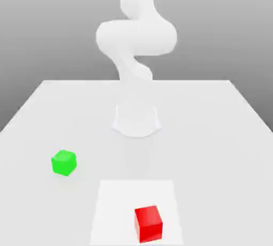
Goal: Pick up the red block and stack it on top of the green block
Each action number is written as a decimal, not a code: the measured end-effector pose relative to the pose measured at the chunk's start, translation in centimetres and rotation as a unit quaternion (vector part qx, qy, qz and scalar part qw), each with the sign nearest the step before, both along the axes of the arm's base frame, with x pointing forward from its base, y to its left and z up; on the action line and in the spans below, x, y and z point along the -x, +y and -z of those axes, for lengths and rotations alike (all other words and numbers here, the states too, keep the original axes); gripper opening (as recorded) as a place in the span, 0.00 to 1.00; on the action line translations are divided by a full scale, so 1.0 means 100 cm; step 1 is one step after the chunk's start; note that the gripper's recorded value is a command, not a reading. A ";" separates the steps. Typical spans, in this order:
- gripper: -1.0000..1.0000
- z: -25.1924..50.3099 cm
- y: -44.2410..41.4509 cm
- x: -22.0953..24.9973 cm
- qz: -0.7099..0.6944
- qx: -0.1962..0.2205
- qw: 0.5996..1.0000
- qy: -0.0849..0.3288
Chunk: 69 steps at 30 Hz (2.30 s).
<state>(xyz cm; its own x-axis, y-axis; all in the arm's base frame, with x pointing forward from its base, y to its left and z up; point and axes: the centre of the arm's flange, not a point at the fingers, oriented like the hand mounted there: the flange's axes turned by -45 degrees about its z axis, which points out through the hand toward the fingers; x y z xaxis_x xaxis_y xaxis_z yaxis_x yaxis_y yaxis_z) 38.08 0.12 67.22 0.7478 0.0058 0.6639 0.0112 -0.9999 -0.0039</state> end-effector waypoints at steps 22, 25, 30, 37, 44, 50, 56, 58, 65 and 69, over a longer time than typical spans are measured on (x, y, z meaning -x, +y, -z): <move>0.50 0.414 0.024 -0.100 -0.095 0.040 0.943 0.317; 0.50 0.465 0.024 -0.090 -0.103 0.045 0.931 0.347; 0.00 0.525 0.024 -0.087 -0.105 0.045 0.929 0.352; 0.00 0.524 0.024 -0.087 -0.105 0.046 0.929 0.352; 0.00 0.453 0.000 -0.082 -0.123 0.067 0.926 0.350; 0.00 0.418 -0.095 -0.047 -0.174 0.124 0.912 0.350; 0.00 0.397 -0.150 0.000 -0.259 0.169 0.884 0.352; 0.00 0.394 -0.167 0.019 -0.286 0.177 0.873 0.352; 0.00 0.400 -0.207 0.086 -0.390 0.192 0.835 0.339; 0.00 0.413 -0.216 0.122 -0.455 0.194 0.809 0.319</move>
